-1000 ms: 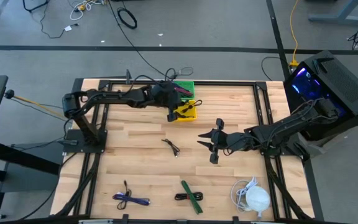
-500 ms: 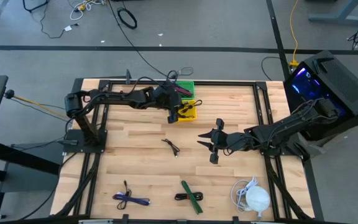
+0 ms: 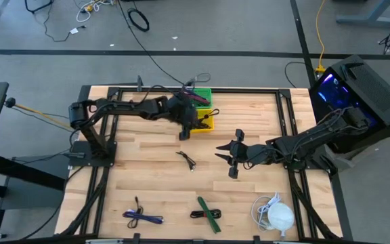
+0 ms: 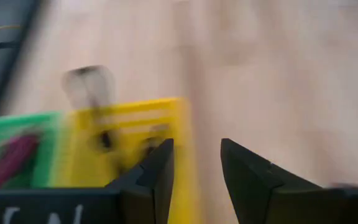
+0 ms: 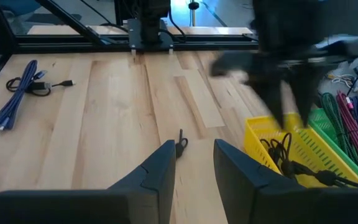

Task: Pick & Place USB Port
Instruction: Put the middle black charger cable into the yellow basket

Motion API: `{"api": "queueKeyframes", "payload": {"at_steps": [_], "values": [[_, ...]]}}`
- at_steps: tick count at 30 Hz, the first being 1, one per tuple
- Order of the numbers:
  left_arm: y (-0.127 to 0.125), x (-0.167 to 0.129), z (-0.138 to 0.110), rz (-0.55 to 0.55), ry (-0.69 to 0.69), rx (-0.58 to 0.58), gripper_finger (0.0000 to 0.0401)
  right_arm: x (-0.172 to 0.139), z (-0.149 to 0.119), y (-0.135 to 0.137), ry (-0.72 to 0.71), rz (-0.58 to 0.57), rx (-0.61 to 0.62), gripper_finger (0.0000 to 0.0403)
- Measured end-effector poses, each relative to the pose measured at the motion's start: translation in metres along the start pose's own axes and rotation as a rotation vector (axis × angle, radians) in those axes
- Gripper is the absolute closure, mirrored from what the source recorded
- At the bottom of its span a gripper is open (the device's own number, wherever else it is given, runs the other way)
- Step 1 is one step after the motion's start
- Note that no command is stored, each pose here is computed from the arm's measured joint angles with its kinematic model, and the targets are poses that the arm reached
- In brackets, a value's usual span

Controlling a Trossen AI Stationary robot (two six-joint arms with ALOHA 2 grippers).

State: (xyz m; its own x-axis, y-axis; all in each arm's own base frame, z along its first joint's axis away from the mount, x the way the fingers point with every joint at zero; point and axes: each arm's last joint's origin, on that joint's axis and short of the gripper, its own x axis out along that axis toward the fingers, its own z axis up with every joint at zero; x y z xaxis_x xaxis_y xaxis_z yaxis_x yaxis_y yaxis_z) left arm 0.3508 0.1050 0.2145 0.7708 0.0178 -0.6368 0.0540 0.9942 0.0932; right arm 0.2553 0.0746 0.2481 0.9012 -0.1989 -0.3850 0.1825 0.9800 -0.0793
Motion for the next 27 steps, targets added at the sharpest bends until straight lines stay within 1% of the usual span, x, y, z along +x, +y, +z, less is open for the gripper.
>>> {"api": "queueKeyframes", "payload": {"at_steps": [2,4,6,9,11,14,17,20,22,23,27], "values": [[-0.014,0.001,0.001,-0.098,0.016,0.015,0.0266,0.000,0.000,0.000,0.003,0.000,-0.002,0.0292],[-0.030,0.004,-0.004,-0.157,0.092,0.022,0.0265,0.000,0.000,0.000,0.004,-0.001,-0.002,0.0292],[-0.046,0.005,-0.009,-0.184,0.178,0.051,0.0266,0.000,0.000,0.000,0.004,-0.001,-0.002,0.0292],[-0.069,0.004,-0.017,-0.207,0.312,0.134,0.0268,0.000,0.000,0.000,0.003,-0.001,-0.002,0.0292],[-0.083,0.004,-0.018,-0.216,0.345,0.185,0.0268,0.000,0.000,0.000,0.003,-0.003,-0.001,0.0292],[-0.099,0.004,-0.017,-0.214,0.370,0.269,0.0265,0.000,0.000,-0.001,0.002,-0.004,0.000,0.0292],[-0.111,0.004,-0.016,-0.185,0.381,0.351,0.0261,0.000,0.000,-0.001,-0.004,-0.015,0.003,0.0292],[-0.118,0.004,-0.015,-0.117,0.393,0.407,0.0256,0.000,0.001,-0.001,-0.005,-0.014,0.004,0.0292],[-0.118,0.004,-0.015,-0.066,0.408,0.422,0.0253,0.000,0.001,-0.001,-0.006,-0.014,0.005,0.0292],[-0.117,0.004,-0.015,-0.057,0.411,0.421,0.0251,0.000,0.001,-0.001,-0.006,-0.013,0.005,0.0292],[-0.115,0.011,-0.019,-0.067,0.420,0.392,0.0243,0.000,0.001,-0.001,-0.006,-0.010,0.006,0.0292]]}}
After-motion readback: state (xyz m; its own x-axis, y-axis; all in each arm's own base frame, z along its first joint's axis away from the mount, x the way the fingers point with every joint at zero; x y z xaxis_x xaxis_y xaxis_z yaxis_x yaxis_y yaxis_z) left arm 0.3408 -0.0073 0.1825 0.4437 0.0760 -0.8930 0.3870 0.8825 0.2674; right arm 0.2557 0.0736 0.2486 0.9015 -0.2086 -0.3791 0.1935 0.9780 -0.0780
